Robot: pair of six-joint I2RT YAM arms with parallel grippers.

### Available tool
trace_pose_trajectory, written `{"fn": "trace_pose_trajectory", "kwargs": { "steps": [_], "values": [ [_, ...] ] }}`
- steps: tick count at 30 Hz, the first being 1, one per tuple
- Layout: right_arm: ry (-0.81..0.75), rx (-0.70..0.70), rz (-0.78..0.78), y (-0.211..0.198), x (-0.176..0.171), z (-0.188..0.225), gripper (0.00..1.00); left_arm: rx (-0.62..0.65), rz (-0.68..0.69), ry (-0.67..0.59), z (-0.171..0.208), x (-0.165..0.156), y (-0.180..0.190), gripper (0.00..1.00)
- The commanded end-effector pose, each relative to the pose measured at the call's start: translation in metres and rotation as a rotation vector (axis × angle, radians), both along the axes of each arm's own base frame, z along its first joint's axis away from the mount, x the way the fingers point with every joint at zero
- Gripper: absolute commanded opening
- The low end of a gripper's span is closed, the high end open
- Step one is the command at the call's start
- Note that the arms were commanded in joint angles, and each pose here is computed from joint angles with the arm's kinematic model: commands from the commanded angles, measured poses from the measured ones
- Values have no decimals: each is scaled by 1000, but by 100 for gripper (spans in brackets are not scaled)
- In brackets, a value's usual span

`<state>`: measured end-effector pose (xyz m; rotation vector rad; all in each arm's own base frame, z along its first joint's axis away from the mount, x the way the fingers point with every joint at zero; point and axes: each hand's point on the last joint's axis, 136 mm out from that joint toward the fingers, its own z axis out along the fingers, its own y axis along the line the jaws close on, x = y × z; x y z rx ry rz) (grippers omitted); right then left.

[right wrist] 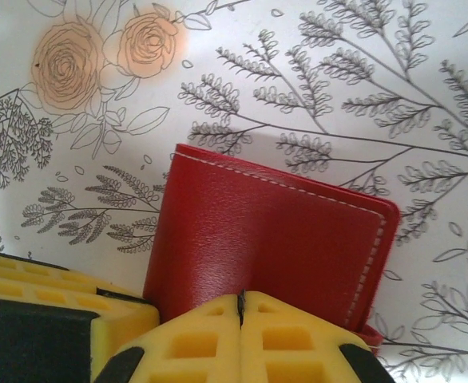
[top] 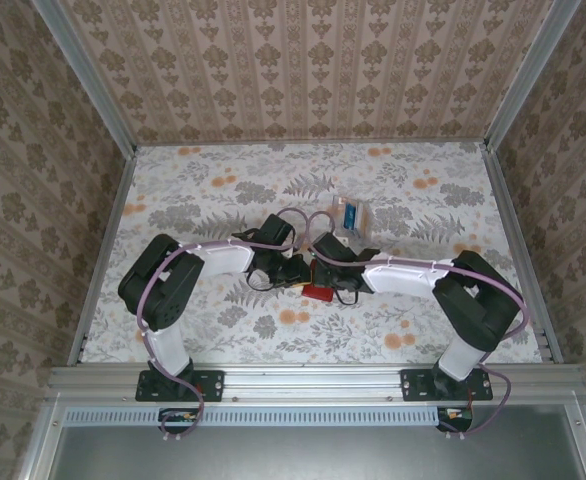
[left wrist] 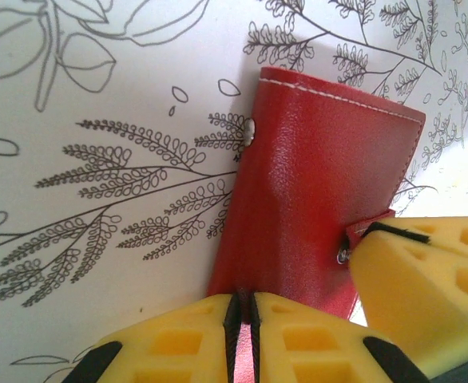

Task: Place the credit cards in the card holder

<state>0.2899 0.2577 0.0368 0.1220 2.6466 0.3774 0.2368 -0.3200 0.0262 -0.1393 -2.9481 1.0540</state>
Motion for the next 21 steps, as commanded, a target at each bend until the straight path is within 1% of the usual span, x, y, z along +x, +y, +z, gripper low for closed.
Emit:
{"fn": "trace_pose_trajectory", "kwargs": {
  "steps": [1,6,12,16,21],
  "values": [
    [97,-58,32,3,-32,-30,5,31,-20,58,-19,-21,-4,16],
    [80,-128,28,-1,-45,-40,1,-3,2,66,-14,-20,-7,16],
    [26,-94,28,-9,-47,-32,1,-19,27,48,-8,-16,-8,16],
    [-36,-41,81,-7,-43,-15,1,-14,29,50,-10,-18,-5,16],
    [-86,11,133,-4,-25,18,1,-14,23,34,-9,-18,-3,16]
  ]
}}
